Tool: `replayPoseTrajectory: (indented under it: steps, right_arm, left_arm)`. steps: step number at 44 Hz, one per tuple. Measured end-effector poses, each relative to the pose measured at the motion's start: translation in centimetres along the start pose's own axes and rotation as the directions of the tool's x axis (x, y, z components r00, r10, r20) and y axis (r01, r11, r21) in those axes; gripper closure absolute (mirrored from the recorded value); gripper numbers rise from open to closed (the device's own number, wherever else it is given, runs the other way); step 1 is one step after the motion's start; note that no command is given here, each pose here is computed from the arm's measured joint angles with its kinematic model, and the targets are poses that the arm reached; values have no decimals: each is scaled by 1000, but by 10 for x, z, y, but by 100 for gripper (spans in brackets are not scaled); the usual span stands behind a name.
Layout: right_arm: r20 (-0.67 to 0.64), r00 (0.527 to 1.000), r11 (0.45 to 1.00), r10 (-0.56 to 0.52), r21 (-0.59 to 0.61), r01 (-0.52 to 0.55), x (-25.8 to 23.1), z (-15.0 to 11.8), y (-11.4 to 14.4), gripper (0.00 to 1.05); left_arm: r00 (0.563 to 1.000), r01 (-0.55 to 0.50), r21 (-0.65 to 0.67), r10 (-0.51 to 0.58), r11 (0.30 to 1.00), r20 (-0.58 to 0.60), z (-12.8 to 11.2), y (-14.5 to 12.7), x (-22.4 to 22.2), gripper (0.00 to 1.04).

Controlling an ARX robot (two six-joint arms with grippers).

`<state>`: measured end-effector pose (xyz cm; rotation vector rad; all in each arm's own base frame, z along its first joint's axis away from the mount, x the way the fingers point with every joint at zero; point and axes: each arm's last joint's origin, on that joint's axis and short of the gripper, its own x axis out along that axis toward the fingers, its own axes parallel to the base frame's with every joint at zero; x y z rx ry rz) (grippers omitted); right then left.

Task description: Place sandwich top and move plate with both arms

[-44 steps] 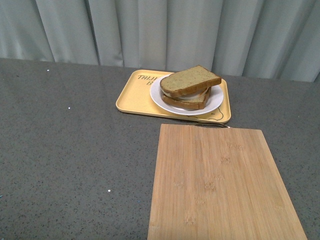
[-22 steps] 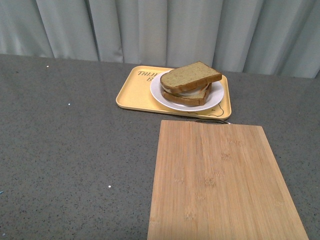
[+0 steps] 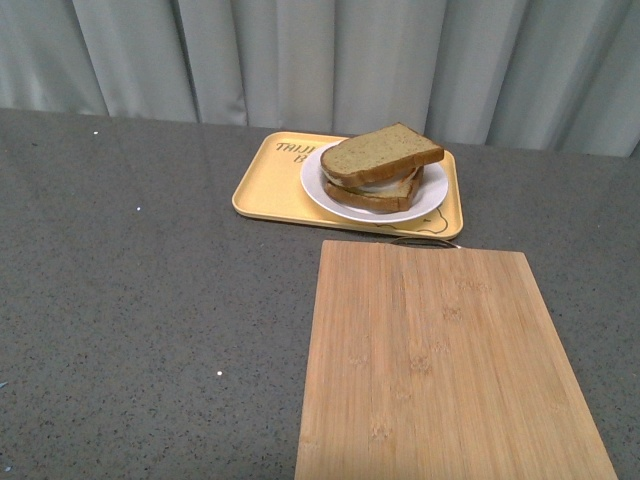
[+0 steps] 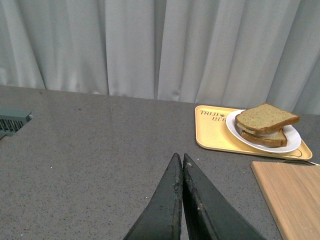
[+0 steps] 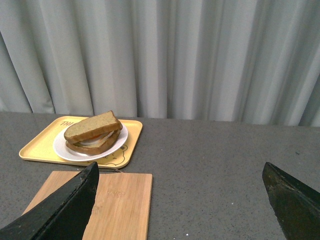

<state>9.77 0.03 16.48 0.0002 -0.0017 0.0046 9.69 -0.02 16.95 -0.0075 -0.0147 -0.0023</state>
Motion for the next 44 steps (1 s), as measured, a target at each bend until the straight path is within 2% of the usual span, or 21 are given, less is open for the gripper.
replayPoseTrajectory:
  steps: [9, 12, 26, 44]
  right_arm:
    - [0, 1000, 1000, 0, 0, 0, 0, 0, 0, 9]
    - [0, 1000, 1000, 0, 0, 0, 0, 0, 0, 9]
    - [0, 1000, 1000, 0, 0, 0, 0, 0, 0, 9]
    - [0, 1000, 1000, 0, 0, 0, 0, 0, 0, 9]
  left_arm:
    - [1000, 0, 0, 0, 1000, 1, 0, 0, 0, 69]
    - [1000, 0, 0, 0, 1000, 1, 0, 0, 0, 53]
    - [1000, 0, 0, 0, 1000, 1, 0, 0, 0, 7]
    - [1000, 0, 1, 0, 1000, 1, 0, 0, 0, 7]
